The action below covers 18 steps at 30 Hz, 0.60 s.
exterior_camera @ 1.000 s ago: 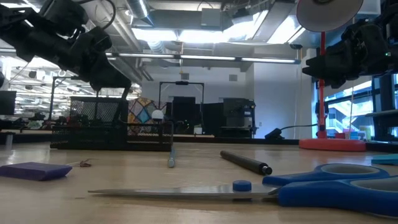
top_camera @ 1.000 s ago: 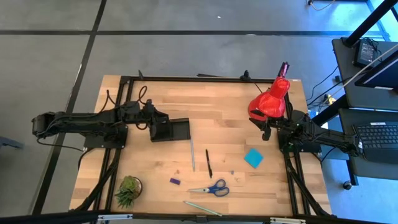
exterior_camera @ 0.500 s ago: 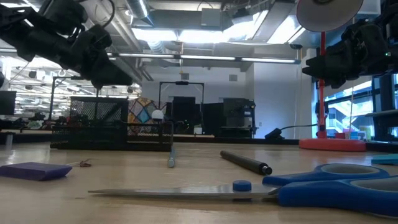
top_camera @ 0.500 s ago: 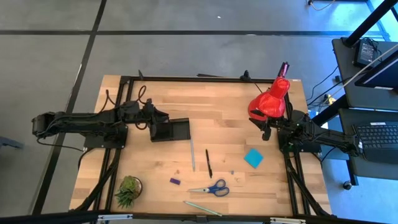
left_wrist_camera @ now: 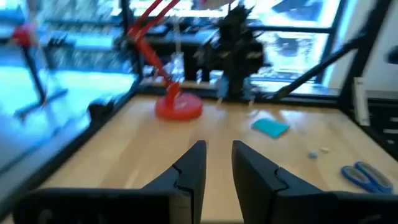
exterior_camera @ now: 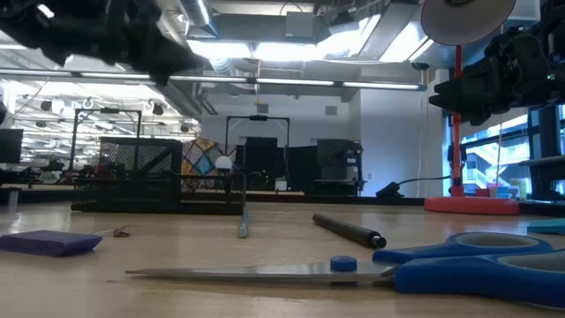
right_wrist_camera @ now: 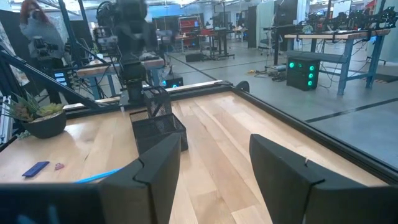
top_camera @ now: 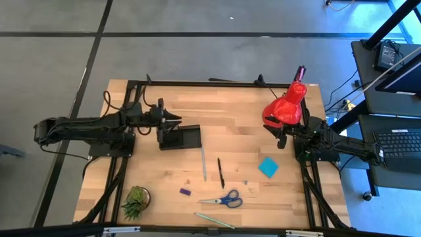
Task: Pick and place office supplies into organizer
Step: Put the top blue pencil into the black desk organizer
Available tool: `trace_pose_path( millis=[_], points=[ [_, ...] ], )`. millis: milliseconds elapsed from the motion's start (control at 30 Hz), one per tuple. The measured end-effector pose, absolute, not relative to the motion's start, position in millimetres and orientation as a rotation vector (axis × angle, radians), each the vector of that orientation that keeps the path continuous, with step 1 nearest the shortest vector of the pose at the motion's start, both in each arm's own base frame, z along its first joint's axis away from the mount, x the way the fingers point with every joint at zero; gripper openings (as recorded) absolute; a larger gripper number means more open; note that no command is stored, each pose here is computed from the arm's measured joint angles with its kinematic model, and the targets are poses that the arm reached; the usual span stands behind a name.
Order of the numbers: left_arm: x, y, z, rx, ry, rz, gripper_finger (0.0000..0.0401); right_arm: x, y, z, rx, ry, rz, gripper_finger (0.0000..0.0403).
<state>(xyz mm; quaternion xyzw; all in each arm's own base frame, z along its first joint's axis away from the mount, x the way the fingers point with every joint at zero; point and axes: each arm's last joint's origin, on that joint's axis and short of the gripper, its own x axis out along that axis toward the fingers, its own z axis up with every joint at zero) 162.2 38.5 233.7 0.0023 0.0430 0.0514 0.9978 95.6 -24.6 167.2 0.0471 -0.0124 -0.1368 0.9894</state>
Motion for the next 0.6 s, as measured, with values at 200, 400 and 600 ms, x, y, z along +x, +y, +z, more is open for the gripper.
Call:
trace_pose_path(
  millis=[200, 400, 600],
  points=[
    [176, 21, 250, 0.199, 0.075, -0.015, 0.0072, 96, -25, 167, 0.094, -0.025, -0.274, 0.0195],
    [203, 5, 259, 0.228, 0.117, -0.116, 0.0072, 95, -25, 167, 0.094, -0.026, -0.288, 0.0195],
    [246, -9, 256, 0.363, 0.339, -0.229, 0.0073, 95, -26, 168, 0.094, -0.030, -0.312, 0.0195]
  ],
)
